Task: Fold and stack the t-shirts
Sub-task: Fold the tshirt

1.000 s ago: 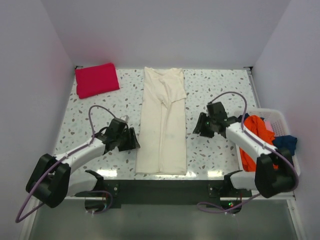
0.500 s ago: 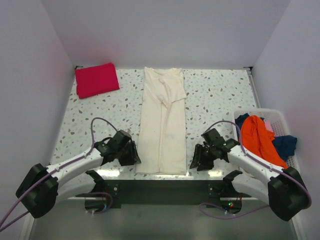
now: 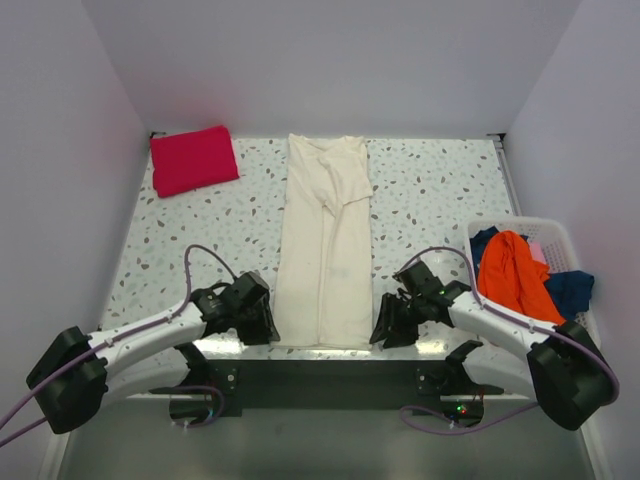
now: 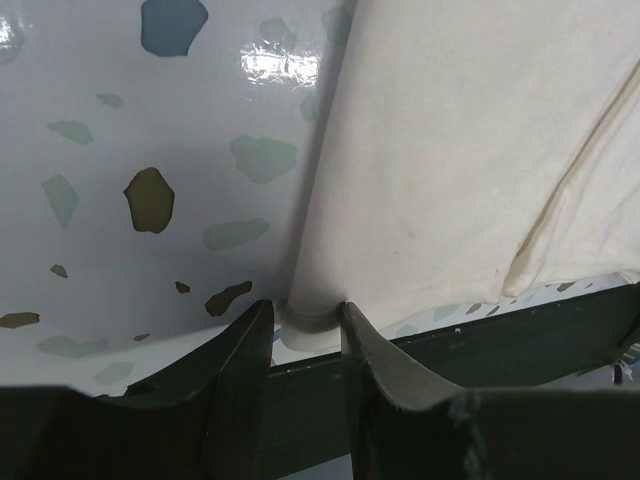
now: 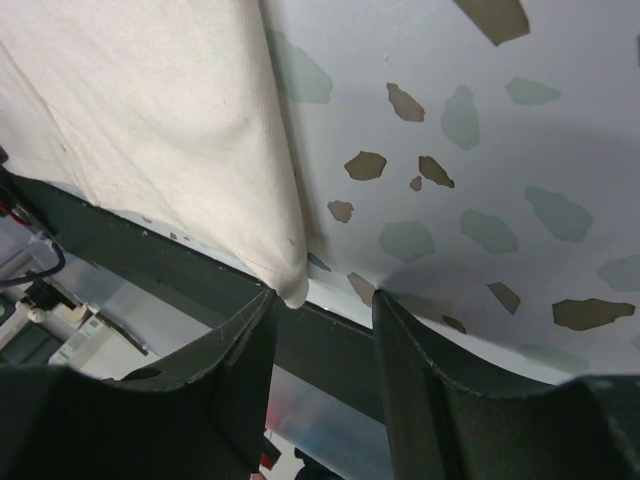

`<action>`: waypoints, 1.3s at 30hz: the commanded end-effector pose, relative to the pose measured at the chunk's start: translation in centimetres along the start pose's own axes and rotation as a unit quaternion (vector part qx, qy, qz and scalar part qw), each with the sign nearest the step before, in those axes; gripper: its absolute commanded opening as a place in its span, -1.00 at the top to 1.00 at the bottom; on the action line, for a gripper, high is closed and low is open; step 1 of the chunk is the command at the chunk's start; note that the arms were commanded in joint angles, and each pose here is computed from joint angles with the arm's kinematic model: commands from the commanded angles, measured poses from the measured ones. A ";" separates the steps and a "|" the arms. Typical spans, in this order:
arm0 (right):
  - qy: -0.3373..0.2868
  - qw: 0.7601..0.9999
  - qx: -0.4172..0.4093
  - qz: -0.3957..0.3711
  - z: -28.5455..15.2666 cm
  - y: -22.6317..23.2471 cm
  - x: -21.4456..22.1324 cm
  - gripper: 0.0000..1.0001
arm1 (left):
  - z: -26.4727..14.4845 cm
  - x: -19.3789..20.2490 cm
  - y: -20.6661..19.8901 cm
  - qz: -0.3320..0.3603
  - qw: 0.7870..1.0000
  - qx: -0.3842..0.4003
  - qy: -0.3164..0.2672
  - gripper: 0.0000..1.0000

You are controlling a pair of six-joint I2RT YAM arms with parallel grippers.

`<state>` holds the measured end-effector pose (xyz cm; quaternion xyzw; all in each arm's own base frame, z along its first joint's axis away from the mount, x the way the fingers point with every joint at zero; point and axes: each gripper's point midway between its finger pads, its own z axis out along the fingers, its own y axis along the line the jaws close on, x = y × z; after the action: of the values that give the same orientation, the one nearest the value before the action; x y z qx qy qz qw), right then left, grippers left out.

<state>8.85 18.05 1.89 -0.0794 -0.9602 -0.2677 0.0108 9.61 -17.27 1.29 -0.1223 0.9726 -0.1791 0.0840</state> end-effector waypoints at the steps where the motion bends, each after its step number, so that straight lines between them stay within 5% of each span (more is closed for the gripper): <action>1: 0.008 1.000 -0.011 0.006 0.4 0.2 0.4 0.07 | 0.6 2.1 4.2 -0.013 0.997 -0.074 0.028 0.23; 18: 0.002 0.999 -0.011 0.039 1.6 0.3 0.8 0.28 | 1.2 2.5 3.6 0.014 0.998 -0.053 0.034 0.49; 24: -0.002 0.999 -0.005 0.043 2.0 0.3 0.6 0.45 | 1.4 2.6 3.4 0.020 0.998 -0.045 0.036 0.57; 30: -0.008 0.999 0.015 0.032 1.4 -0.1 0.4 0.98 | 1.2 2.4 2.0 0.039 0.998 -0.016 0.037 0.91; 39: 0.008 0.998 0.047 -0.035 -1.3 -0.7 1.4 1.00 | 0.0 3.0 -1.5 0.087 0.996 0.008 0.028 1.00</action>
<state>7.83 18.05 1.65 -0.0749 -0.9668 -0.2439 0.0143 7.14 -19.75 1.08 -0.0474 0.9753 -0.2069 0.0613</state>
